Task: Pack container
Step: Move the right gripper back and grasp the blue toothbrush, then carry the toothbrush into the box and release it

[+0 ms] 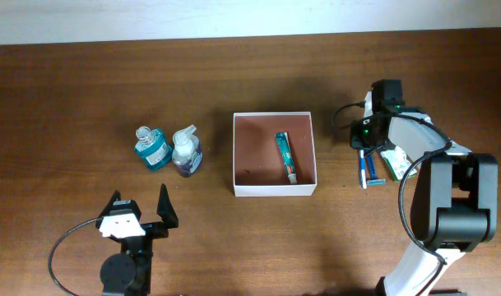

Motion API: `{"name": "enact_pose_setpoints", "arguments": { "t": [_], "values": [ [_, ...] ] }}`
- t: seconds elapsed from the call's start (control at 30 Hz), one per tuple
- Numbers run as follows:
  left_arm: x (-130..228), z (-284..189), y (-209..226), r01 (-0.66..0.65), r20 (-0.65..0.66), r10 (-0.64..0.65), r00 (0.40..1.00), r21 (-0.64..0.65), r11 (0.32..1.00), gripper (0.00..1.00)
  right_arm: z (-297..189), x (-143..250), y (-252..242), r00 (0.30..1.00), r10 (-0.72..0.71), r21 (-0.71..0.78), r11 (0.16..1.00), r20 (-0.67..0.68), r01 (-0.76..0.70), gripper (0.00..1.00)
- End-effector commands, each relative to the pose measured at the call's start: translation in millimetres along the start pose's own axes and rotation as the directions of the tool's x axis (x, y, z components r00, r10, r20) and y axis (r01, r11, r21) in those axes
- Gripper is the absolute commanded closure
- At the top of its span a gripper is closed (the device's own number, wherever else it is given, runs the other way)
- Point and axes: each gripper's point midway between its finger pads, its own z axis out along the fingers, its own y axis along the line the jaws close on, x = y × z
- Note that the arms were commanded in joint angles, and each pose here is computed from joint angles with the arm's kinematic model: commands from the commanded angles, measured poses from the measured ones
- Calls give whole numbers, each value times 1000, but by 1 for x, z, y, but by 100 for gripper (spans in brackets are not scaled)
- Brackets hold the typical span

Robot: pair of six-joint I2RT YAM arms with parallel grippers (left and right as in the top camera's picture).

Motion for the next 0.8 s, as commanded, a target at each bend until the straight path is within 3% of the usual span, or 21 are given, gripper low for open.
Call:
{"name": "enact_pose_setpoints", "arguments": {
  "t": [0.0,0.07,0.1,0.13,0.17,0.2,0.53,0.77],
  "values": [
    [2,0,3,-17,-3,17,1000,-13,1000,1,21,21,4,997,3,-20,1000,-80,-5,65],
    [2,0,2,-17,-3,17,1000,-13,1000,1,22,20,4,997,3,-21,1000,-73,-5,65],
    [2,0,2,-17,-3,17,1000,-13,1000,1,22,19,4,998,3,-21,1000,-69,-4,70],
    [2,0,2,-17,-3,17,1000,-13,1000,1,22,18,4,998,3,-21,1000,-65,-4,85],
    [2,0,2,-17,-3,17,1000,-13,1000,1,22,17,4,998,3,-22,1000,-61,-4,93],
    [2,0,2,-17,-3,17,1000,-13,1000,1,22,16,4,998,3,-22,1000,-57,-4,96],
    [2,0,2,-17,-3,17,1000,-13,1000,1,17,11,9,999,2,-50,999,-44,-4,96],
    [2,0,2,-17,-3,17,1000,-13,1000,1,-42,-16,26,999,-28,-71,997,35,31,96]
  ]
}}
